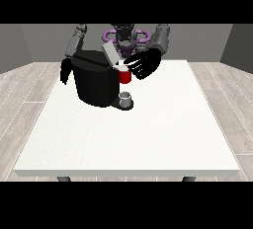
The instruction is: Insert the coffee pod into the coffee machine and close the lid
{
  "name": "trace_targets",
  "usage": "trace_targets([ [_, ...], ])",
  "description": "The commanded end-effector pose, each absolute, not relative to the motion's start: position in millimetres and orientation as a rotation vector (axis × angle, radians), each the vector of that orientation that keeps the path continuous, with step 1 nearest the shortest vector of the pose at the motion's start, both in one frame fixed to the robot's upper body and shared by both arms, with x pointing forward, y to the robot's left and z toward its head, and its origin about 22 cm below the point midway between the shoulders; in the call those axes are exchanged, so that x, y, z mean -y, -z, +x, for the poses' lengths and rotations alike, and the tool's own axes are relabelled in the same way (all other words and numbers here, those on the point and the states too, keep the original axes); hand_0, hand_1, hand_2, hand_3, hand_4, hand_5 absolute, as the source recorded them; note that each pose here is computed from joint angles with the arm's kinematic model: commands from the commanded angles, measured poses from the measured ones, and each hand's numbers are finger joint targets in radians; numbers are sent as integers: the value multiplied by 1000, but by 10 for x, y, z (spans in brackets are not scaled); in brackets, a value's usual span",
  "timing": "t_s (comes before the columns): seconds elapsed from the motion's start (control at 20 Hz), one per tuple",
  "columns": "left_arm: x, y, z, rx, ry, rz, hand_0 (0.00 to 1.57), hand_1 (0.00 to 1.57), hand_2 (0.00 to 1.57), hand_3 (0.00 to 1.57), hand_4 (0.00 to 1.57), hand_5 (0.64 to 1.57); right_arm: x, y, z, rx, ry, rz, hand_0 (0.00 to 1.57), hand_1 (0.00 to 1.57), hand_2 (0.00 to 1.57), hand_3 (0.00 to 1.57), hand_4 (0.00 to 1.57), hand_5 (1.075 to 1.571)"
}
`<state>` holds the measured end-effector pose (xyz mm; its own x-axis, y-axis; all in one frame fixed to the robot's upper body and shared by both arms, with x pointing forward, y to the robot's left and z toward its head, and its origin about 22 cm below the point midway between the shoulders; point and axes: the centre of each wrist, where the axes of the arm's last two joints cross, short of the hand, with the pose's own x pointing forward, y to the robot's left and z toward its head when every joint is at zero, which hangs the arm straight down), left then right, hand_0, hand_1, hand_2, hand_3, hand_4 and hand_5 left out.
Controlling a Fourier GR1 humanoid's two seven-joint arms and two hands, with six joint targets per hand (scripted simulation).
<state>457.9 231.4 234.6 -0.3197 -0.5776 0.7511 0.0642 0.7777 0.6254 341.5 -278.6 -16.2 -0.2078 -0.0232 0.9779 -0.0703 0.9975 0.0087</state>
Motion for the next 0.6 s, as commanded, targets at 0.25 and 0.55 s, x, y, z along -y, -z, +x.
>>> trace_targets([
  [0.25,-1928,-1108,4295,1779,606,-6,0,0,0,0,0,1571,3472,862,2749,1590,170,-61,0,0,0,0,224,1571],
  [0.55,-2296,2,3777,1666,381,-182,0,0,0,0,210,1571,3375,1159,2303,1502,157,-40,0,0,0,0,268,1571],
])
